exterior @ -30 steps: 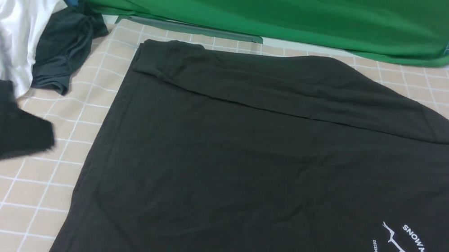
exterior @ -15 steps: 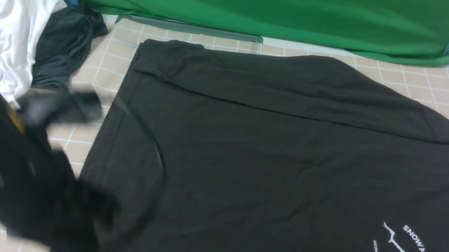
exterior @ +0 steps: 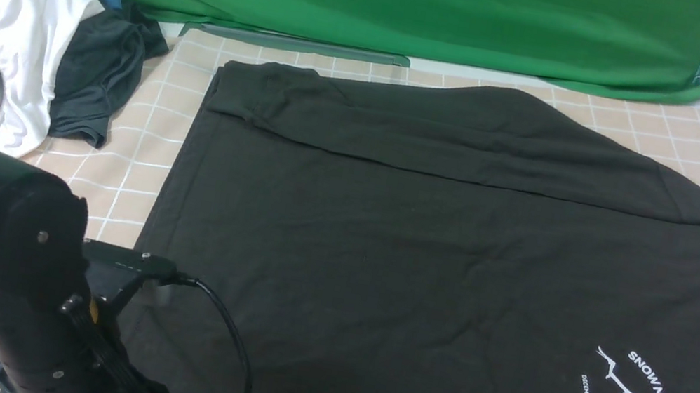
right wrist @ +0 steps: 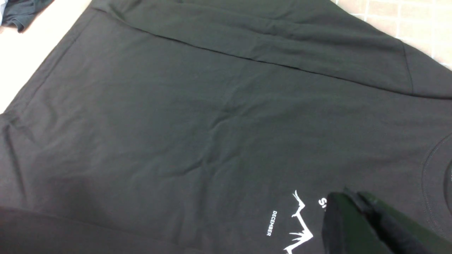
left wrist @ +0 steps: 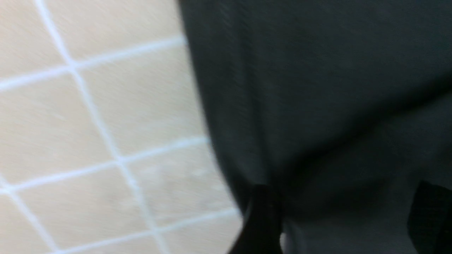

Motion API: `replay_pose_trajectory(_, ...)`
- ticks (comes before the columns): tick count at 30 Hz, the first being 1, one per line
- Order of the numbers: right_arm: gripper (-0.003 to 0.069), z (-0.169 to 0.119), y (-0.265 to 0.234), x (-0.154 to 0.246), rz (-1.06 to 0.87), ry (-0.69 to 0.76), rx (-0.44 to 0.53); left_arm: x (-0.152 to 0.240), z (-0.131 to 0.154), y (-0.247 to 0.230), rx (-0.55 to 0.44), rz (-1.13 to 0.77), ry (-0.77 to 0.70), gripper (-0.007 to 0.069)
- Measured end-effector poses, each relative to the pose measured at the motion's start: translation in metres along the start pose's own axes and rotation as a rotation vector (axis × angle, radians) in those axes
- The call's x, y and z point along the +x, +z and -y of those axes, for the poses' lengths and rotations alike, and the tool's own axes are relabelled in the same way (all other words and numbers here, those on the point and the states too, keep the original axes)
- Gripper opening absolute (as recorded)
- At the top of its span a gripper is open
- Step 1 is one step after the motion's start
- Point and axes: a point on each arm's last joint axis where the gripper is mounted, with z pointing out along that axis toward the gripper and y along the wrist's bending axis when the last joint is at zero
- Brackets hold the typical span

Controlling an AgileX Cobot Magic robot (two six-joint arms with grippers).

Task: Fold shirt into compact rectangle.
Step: 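Grasp the left edge of the dark T-shirt lying flat on the table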

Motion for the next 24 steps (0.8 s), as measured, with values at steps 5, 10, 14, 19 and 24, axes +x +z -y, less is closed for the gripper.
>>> replay_pose_trajectory(5,0.0032,0.000,0.000,0.000,0.000,0.000,0.000,-0.004,-0.003,-0.002,-0.036,0.015,0.059,0.0569)
replay_pose_trajectory(10,0.0032,0.000,0.000,0.000,0.000,0.000,0.000,-0.005,0.003,-0.002,0.024,0.030,0.106,0.0575)
replay_pose_trajectory(14,0.0032,0.000,0.000,0.000,0.000,0.000,0.000,-0.004,0.002,-0.001,0.014,0.030,0.124,0.0575)
replay_pose_trajectory(19,0.0037,0.000,0.000,0.000,0.000,-0.001,0.000,0.000,0.001,0.009,0.020,0.053,0.120,0.0575)
replay_pose_trajectory(24,0.0039,0.000,0.000,0.000,0.000,-0.001,0.000,0.002,0.004,0.011,0.057,0.054,0.139,0.0575)
